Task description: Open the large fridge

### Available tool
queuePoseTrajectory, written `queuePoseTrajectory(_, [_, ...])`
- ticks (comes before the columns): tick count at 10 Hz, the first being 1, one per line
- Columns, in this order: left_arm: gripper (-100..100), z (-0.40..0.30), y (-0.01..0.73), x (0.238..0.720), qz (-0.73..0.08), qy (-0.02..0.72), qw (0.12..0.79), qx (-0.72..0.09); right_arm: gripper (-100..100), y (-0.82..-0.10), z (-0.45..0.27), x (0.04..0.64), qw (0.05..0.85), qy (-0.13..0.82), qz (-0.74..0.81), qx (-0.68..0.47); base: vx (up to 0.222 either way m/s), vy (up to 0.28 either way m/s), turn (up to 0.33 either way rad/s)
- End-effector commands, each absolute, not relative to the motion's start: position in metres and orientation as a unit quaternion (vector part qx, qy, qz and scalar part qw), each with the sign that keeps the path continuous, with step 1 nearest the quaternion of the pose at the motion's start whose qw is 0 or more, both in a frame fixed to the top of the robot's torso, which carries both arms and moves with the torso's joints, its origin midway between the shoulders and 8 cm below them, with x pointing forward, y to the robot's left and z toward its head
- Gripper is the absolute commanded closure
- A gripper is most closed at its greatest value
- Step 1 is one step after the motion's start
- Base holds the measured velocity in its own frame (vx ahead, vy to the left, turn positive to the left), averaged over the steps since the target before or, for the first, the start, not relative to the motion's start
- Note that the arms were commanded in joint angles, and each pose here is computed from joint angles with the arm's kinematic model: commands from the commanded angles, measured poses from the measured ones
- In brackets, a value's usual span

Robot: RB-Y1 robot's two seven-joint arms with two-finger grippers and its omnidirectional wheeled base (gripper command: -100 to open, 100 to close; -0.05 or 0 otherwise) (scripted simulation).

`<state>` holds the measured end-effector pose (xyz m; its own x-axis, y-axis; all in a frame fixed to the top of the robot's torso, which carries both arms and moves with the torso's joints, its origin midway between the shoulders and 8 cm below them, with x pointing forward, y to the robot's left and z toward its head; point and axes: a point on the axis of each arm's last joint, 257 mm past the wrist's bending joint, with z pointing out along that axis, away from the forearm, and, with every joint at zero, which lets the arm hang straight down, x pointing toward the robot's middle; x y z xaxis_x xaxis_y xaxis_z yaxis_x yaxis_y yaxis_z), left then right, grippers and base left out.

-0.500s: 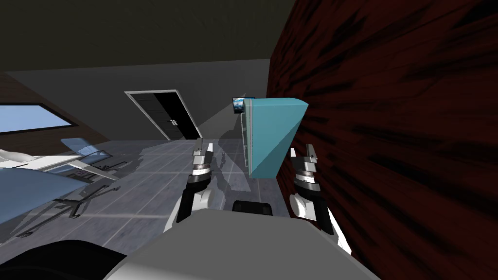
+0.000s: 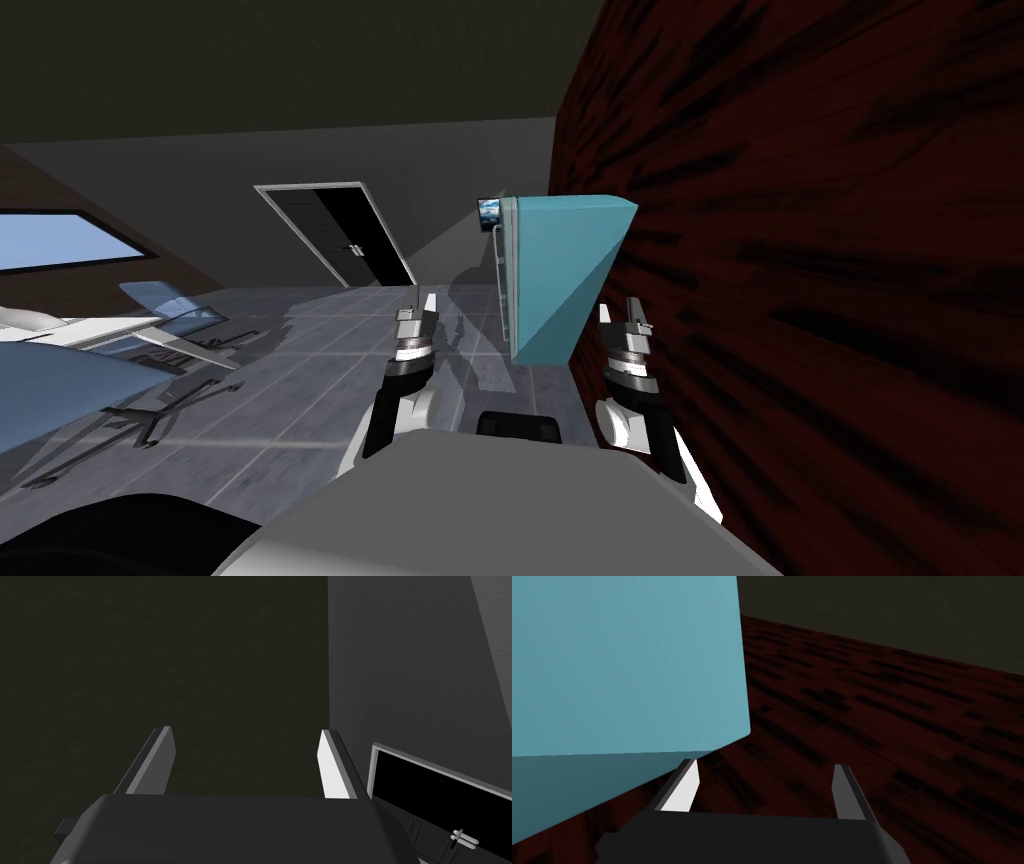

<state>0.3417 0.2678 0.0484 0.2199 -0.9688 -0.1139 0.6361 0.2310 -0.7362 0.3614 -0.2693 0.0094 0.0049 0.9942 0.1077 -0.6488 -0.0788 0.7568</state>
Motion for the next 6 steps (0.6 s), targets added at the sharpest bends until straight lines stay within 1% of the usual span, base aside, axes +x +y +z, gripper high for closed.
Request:
queuePoseTrajectory(1, [0,0.048,0.268,0.342,-0.551,0.293,0.728,-0.284,0,-0.269,0.009,0.361,0.627,0.261,0.655,0.331,0.0,0.0,0.0])
queuePoseTrajectory(4, [0,0.048,0.268,0.342,-0.551,0.293,0.728,-0.284,0,-0.269,0.009,0.361,0.627,0.261,0.656,0.331,0.0,0.0,0.0])
queuePoseTrajectory(5, [0,0.048,0.268,0.342,-0.551,0.293,0.728,-0.284,-100,-0.283,0.006,0.357,0.646,0.28,0.633,0.322,0.035,0.027,0.102])
queuePoseTrajectory(6, [0,0.048,0.268,0.342,-0.551,0.293,0.728,-0.284,-100,-0.292,0.004,0.354,0.658,0.289,0.618,0.319,0.072,0.061,0.128])
